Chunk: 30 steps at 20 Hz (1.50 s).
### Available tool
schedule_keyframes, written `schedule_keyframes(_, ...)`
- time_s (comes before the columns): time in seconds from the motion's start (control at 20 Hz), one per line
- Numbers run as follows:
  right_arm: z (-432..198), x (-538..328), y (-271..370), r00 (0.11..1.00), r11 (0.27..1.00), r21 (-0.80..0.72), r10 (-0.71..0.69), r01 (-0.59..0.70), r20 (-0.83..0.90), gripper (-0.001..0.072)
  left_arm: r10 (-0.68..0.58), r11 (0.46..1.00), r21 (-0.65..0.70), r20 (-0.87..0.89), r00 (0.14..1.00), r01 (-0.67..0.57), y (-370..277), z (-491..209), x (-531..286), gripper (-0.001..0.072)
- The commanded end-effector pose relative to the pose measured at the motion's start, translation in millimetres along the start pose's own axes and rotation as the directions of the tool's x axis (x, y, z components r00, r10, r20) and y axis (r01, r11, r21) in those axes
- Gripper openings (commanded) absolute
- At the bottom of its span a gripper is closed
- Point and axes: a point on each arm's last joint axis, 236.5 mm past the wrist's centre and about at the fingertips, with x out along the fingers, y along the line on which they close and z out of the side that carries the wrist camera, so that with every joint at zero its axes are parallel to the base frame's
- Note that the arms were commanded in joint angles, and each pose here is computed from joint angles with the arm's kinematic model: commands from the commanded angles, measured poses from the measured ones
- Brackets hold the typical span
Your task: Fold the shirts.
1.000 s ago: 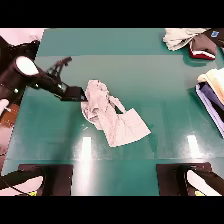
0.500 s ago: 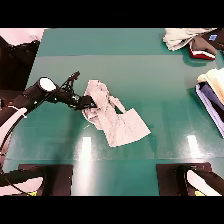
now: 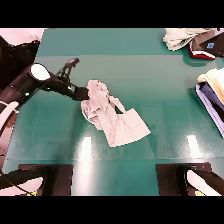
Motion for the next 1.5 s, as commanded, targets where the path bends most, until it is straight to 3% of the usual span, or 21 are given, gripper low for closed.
schedule_keyframes(0.0, -9.9, -0.2, -6.5, 0.999, 1.0, -0.013, -0.028, 0.028, -0.042, 0.0014, 0.052, 0.998, 0.034, 0.041, 0.998, -0.053, 2.8, 10.8, -18.0, 0.0524)
schedule_keyframes(0.05, -10.1, -0.2, -6.4, 0.999, 1.0, -0.013, -0.028, 0.028, -0.042, 0.0014, 0.052, 0.999, 0.007, 0.028, 0.998, -0.053, 6.2, 6.6, -11.8, 0.0683)
schedule_keyframes(0.3, -13.2, -0.4, -5.8, 0.998, 1.0, -0.012, -0.025, 0.025, -0.056, 0.0014, -0.02, 0.988, -0.154, -0.088, 0.996, 0.007, 20.3, -17.5, 48.1, 0.0683)
schedule_keyframes(0.5, -18.5, -0.7, -5.0, 0.997, 1.0, -0.012, -0.022, 0.021, -0.078, 0.0014, -0.063, 0.971, -0.235, -0.042, 0.997, 0.052, 22.7, -4.6, 72.5, 0.0681)
schedule_keyframes(0.55, -18.6, -0.7, -5.0, 0.997, 1.0, -0.012, -0.022, 0.021, -0.078, 0.0014, -0.06, 0.97, -0.237, -0.033, 0.998, 0.051, 23.8, -2.5, 73.4, 0.0624)
schedule_keyframes(0.65, -18.4, -0.6, -5.1, 0.997, 1.0, -0.012, -0.022, 0.022, -0.078, 0.0014, -0.059, 0.97, -0.237, -0.029, 0.998, 0.05, 24.1, -1.7, 73.5, 0.0599)
schedule_keyframes(0.7, -18.3, -0.6, -5.2, 0.997, 1.0, -0.012, -0.022, 0.022, -0.077, 0.0014, -0.06, 0.97, -0.236, -0.033, 0.998, 0.05, 23.9, -2.5, 73.4, 0.0448)
schedule_keyframes(0.75, -18.4, -0.7, -5.1, 0.997, 1.0, -0.012, -0.022, 0.022, -0.077, 0.0014, -0.06, 0.972, -0.228, -0.035, 0.998, 0.051, 23.8, -3.0, 73.4, 0.0167)
schedule_keyframes(0.8, -18.6, -0.7, -5.0, 0.997, 1.0, -0.012, -0.022, 0.021, -0.078, 0.0014, -0.06, 0.973, -0.226, -0.034, 0.998, 0.051, 23.8, -2.6, 73.3, 0.0032)
schedule_keyframes(0.95, -20.0, -0.8, -4.8, 0.996, 1.0, -0.012, -0.021, 0.02, -0.084, 0.0014, -0.057, 0.978, -0.204, -0.021, 0.998, 0.052, 19.3, 1.0, 63.4, 0.0021)
schedule_keyframes(1.15, -40.8, -3.6, -14.0, 0.983, 0.998, -0.028, -0.059, 0.055, -0.172, 0.0014, 0.057, 0.998, -0.008, 0.041, 0.998, -0.056, 12.2, 19.8, -1.0, 0.0021)
schedule_keyframes(1.3, -77.7, 2.1, -16.1, 0.953, 0.999, -0.021, -0.034, 0.029, -0.301, 0.0015, 0.154, 0.979, 0.114, 0.123, 0.98, -0.168, 5.2, 29.8, -63.9, 0.0021)
schedule_keyframes(1.45, -135.2, 27.4, -30.0, 0.899, 0.997, 0.067, 0.009, 0.023, -0.437, 0.0017, 0.147, 0.968, 0.171, 0.199, 0.969, -0.182, -13.1, 30.7, -100.6, 0.0021)
